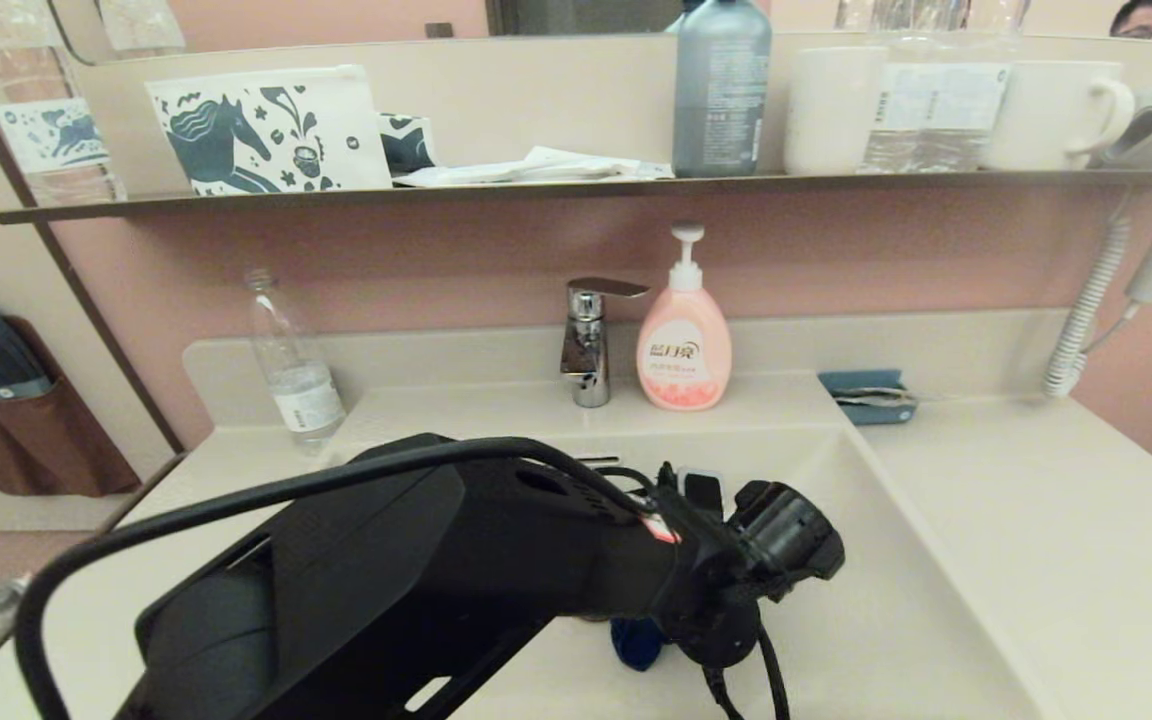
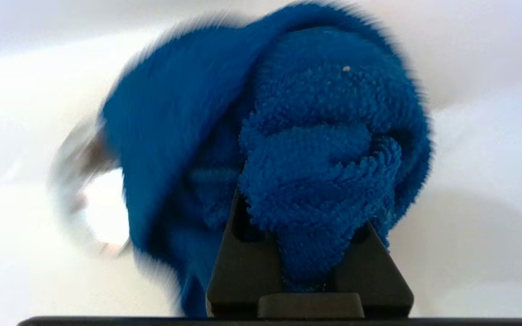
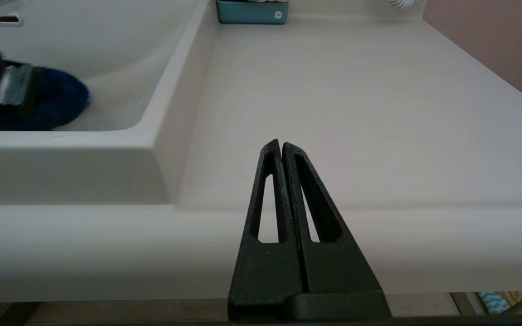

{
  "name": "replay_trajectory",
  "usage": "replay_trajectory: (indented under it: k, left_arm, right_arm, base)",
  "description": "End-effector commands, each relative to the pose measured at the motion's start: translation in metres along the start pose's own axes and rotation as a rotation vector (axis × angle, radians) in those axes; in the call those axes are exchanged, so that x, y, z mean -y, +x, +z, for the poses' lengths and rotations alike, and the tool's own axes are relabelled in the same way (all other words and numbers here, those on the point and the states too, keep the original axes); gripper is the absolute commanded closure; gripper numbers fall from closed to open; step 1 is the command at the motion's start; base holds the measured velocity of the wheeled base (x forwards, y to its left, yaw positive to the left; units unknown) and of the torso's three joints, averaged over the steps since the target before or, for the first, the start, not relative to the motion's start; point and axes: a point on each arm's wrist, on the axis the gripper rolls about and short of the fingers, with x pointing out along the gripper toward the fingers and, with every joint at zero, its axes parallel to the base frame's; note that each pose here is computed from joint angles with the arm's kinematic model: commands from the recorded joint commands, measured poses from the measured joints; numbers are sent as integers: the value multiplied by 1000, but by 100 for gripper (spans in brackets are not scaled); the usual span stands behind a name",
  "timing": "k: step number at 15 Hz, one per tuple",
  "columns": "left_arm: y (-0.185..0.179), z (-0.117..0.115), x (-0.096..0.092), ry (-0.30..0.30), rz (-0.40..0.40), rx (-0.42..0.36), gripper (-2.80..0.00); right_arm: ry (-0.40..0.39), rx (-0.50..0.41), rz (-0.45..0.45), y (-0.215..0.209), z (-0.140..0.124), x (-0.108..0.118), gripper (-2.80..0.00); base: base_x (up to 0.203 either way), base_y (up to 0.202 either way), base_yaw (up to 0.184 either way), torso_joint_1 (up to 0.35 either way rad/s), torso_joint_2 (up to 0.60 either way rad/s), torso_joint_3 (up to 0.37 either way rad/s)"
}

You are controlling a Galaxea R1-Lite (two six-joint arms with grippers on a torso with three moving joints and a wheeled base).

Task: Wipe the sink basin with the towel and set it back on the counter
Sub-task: Wipe the sink

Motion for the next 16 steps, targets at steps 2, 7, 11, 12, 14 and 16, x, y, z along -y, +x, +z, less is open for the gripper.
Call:
replay_trajectory:
  k: [2, 7, 11, 12, 14, 16]
  left_arm:
    - [-18, -12, -18, 34, 78, -148, 0]
    - [-38, -27, -47, 61, 132, -233, 0]
    - [-28, -28, -85, 19, 202, -269, 0]
    - [-24, -29, -95, 7, 206, -270, 0]
    - [-13, -18, -118, -19, 193, -229, 0]
    - [-10, -6, -141, -17, 203, -194, 0]
  right_arm:
    - [-1, 0, 1, 0, 0, 0, 0]
    - [-1, 0, 1, 0, 0, 0, 0]
    - [-1, 0, 1, 0, 0, 0, 0]
    - [-1, 0, 1, 0, 0, 0, 0]
    - [-1, 0, 0, 0, 0, 0, 0]
    - [-1, 0, 1, 0, 0, 0, 0]
  base:
    - [0, 0, 0, 0, 0, 0]
    - [0, 0, 0, 0, 0, 0]
    - [0, 0, 0, 0, 0, 0]
    - [0, 0, 0, 0, 0, 0]
    - [0, 0, 0, 0, 0, 0]
    - [0, 0, 0, 0, 0, 0]
